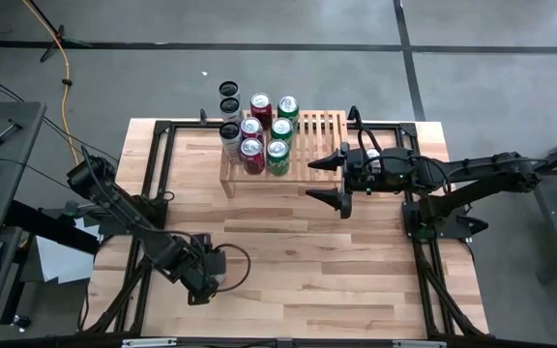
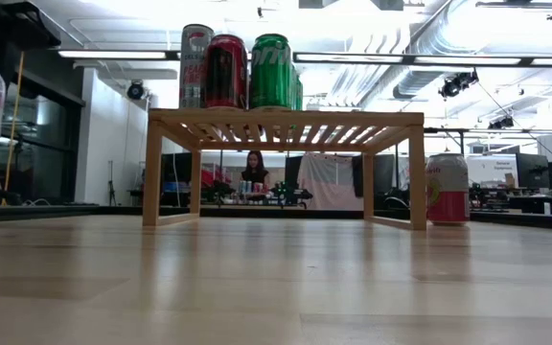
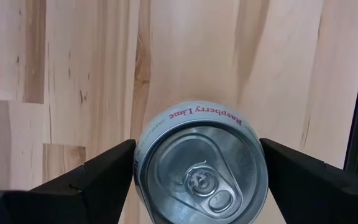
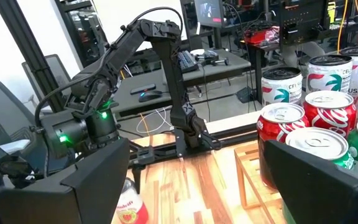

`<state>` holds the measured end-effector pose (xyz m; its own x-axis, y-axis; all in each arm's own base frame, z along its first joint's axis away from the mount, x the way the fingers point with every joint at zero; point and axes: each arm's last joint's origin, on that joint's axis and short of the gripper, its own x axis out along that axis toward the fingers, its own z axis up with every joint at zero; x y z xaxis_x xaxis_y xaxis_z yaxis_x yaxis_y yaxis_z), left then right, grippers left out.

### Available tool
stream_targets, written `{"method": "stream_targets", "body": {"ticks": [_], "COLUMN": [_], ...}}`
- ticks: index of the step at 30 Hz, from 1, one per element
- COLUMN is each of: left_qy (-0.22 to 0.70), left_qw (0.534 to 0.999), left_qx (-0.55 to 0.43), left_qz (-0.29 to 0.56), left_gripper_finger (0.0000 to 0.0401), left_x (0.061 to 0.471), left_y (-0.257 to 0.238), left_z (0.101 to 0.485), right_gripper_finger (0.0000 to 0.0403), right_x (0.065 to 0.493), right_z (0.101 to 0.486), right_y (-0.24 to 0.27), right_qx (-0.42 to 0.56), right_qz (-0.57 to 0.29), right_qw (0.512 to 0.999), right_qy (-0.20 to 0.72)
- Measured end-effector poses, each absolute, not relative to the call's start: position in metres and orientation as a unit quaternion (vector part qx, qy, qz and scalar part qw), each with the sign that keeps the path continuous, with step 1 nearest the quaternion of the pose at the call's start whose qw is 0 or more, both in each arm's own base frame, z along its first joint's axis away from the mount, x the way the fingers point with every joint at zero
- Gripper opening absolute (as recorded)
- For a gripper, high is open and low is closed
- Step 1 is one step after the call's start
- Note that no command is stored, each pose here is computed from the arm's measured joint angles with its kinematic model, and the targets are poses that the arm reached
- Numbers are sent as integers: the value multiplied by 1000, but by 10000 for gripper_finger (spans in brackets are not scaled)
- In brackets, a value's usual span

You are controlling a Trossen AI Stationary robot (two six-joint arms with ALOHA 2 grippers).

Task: Place canned beverage on shelf
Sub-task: Put the bottom pink-white soda can on the shelf

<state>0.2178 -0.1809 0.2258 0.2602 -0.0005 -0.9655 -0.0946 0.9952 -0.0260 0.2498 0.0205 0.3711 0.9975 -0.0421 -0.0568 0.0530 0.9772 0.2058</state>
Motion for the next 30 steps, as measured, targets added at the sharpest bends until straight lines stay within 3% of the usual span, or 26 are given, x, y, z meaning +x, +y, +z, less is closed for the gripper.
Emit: {"method": "stream_targets", "body": {"ticks": [13,19,22,24,30], "left_qy": [607,608,612,615,538], "left_qw": [792,790,786,783,833], "left_qx": [-52,-61,-78,-85,-121], "left_qz": [48,49,42,29,-41], "left_gripper_finger": [318,278,277,277,277], "left_x": [226,227,226,224,224], "left_y": [-171,-167,-162,-156,-137], "left_z": [225,227,233,246,327], "right_gripper_finger": [358,358,358,358,358], "right_x": [250,250,250,250,250], "right_z": [371,371,371,372,383], "right_y": [20,20,20,20,20], "right_qx": [106,109,110,111,138], "right_qz": [-24,-24,-24,-24,-16], "right_qw": [994,993,993,993,990], "right_qy": [26,26,26,22,-33]}}
